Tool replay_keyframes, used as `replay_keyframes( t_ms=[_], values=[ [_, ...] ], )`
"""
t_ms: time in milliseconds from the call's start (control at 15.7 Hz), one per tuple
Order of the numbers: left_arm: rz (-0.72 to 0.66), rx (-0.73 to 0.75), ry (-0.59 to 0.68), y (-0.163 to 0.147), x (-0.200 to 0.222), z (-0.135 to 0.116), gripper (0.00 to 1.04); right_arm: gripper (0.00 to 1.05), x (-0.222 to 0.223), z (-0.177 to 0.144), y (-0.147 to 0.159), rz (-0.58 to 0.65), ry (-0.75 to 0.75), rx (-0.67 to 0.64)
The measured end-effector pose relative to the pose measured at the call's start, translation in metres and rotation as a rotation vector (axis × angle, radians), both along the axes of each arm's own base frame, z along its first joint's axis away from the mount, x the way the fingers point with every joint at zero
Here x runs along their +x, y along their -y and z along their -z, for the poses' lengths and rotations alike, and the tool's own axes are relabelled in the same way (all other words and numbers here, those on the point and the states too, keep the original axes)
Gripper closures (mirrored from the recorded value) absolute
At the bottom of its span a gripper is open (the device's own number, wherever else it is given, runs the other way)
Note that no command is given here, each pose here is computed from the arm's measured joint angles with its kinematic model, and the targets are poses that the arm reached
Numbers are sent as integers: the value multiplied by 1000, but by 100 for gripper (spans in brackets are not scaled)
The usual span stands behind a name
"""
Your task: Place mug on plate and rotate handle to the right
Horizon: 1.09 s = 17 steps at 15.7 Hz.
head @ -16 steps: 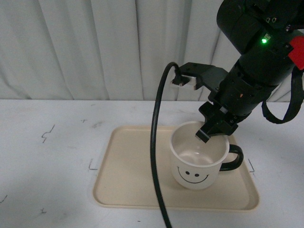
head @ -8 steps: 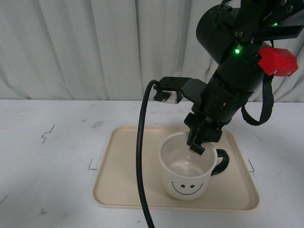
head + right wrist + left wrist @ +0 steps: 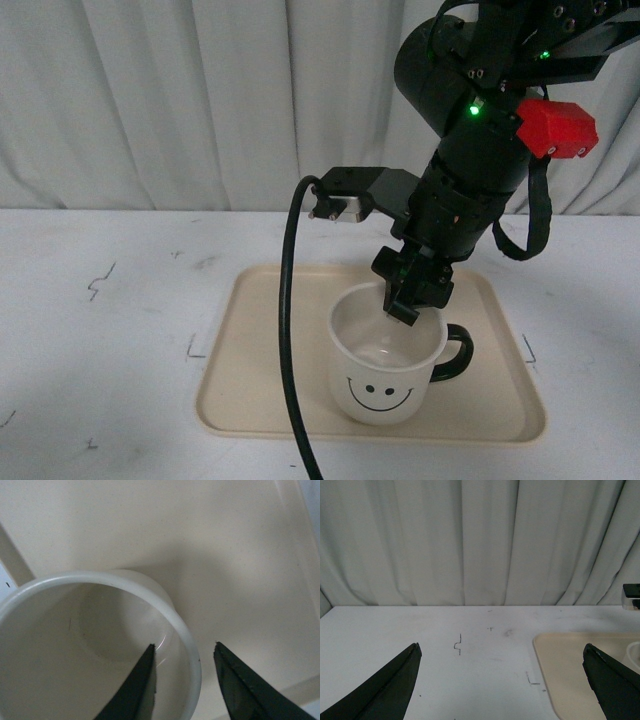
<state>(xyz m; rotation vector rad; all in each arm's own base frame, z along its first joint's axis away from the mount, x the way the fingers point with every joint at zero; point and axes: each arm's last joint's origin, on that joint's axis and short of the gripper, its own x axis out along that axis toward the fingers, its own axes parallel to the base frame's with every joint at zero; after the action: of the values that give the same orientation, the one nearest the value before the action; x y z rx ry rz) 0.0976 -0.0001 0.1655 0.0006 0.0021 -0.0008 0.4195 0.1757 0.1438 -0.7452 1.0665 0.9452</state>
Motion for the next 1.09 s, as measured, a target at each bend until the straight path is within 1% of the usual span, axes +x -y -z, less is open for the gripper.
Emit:
replay_keyframes(
  t_ms=[128, 191, 255, 319, 383, 447, 511, 574, 638, 702, 766, 894, 957, 1085],
  values=[
    [0, 0, 0, 0, 0, 0, 7, 51, 3, -11, 1, -27, -3, 44],
    [0, 0, 0, 0, 0, 0, 7, 40, 3, -22, 0, -44, 19, 100],
    [0, 0, 0, 0, 0, 0, 7, 29, 3, -41, 0, -56, 53, 208],
    [0, 0, 0, 0, 0, 0, 7, 18, 1, -70, -1, -62, 127, 374],
    [0, 0, 0, 0, 0, 0, 7, 9, -8, -103, 0, -41, 208, 504],
    [2, 0, 0, 0, 0, 0, 7, 19, -19, -130, 1, 140, 586, 502],
    [0, 0, 0, 0, 0, 0, 7, 30, -39, -138, 16, 395, 804, 567],
    [0, 0, 0, 0, 0, 0, 7, 43, -60, -124, 42, 671, 964, 626],
    [0, 0, 0, 0, 0, 0, 7, 54, -75, -100, 70, 843, 1042, 633],
    [0, 0, 0, 0, 0, 0, 7, 65, -91, -76, 92, 923, 1056, 641],
    [0, 0, 0, 0, 0, 0, 7, 78, -115, -61, 109, 960, 1065, 662],
    [0, 0, 0, 0, 0, 0, 7, 101, -150, -68, 120, 914, 1104, 765],
    [0, 0, 0, 0, 0, 0, 7, 103, -165, -63, 129, 918, 1100, 764],
    [0, 0, 0, 0, 0, 0, 7, 103, -188, -41, 145, 952, 1054, 705]
  ],
)
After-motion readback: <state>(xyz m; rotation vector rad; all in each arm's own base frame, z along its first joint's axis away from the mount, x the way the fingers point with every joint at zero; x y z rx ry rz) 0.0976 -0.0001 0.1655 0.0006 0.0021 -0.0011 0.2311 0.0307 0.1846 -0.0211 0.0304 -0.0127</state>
